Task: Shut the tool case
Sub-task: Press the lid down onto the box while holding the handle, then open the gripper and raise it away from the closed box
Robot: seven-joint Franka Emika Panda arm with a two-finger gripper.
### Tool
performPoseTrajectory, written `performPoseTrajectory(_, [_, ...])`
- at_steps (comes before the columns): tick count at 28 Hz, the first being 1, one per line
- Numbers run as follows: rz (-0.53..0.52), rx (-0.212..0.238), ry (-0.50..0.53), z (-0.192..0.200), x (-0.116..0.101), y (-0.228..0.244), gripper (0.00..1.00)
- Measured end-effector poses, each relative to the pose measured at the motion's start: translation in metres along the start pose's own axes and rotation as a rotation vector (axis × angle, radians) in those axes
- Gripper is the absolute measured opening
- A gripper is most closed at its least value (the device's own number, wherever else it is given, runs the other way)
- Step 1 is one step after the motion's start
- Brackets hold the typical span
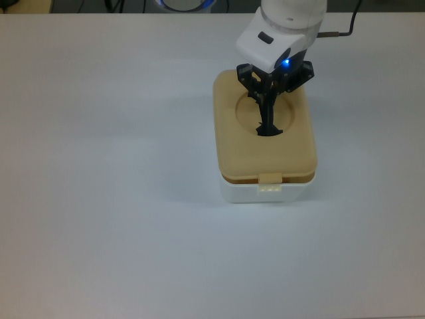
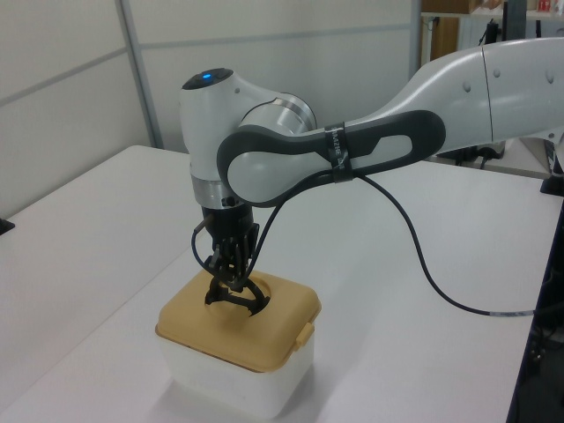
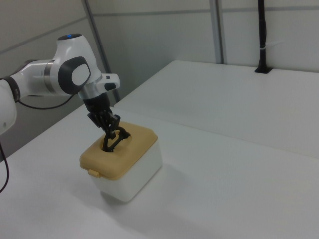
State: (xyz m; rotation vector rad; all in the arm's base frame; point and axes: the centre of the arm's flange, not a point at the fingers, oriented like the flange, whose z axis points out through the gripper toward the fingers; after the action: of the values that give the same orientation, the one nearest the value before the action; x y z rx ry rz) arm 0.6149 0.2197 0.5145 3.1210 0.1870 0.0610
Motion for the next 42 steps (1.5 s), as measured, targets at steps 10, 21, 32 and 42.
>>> performPoseTrajectory(10, [0.006, 0.001, 0.001, 0.005, 0.002, -0.001, 0.11])
performPoseTrajectory(21, [0.006, 0.001, -0.002, 0.010, 0.004, -0.001, 0.45])
performPoseTrajectory(32, [0.022, -0.001, 0.028, -0.031, -0.003, 0.022, 0.88])
performPoseTrajectory(42, [0.032, -0.024, 0.011, -0.119, -0.051, 0.109, 1.00])
